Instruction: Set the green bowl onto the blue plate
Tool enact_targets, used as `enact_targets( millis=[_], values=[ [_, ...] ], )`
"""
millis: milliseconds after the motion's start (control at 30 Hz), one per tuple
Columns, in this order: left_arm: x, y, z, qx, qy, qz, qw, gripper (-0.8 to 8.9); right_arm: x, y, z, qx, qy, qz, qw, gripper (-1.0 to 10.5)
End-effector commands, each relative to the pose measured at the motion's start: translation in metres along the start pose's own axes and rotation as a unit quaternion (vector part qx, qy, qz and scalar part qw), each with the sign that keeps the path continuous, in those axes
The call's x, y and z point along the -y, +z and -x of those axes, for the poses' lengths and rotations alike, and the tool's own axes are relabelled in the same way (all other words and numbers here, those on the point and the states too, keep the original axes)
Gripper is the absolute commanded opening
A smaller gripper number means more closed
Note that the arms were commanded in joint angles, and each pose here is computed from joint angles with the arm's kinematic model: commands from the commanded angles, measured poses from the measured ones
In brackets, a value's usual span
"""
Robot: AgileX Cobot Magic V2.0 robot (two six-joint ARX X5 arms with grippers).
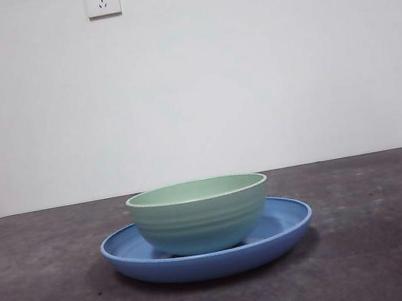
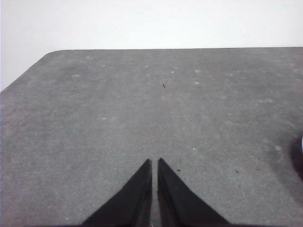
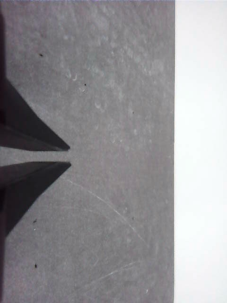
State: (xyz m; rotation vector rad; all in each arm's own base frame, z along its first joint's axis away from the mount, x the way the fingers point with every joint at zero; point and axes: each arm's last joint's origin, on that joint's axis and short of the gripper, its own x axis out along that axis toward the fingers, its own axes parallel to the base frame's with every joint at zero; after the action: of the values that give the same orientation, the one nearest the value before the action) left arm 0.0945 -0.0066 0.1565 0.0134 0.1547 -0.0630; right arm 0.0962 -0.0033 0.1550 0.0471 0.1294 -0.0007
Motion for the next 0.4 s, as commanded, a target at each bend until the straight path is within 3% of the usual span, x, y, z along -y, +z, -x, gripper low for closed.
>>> enact_targets(
  millis=[33,400],
  values=[
    [-0.0001,-0.007,-0.002,-0.012,0.002,-0.004,1.0,0.2,-0.0006,-0.0004,-0.0004,0.005,0.002,0.003,1.0,0.3],
    [-0.0001,-0.007,-0.002,-0.012,0.002,-0.003,1.0,0.2,-0.0031,-0.003,-0.0005,-0.009,0.014,0.01,1.0,0.3]
  ],
)
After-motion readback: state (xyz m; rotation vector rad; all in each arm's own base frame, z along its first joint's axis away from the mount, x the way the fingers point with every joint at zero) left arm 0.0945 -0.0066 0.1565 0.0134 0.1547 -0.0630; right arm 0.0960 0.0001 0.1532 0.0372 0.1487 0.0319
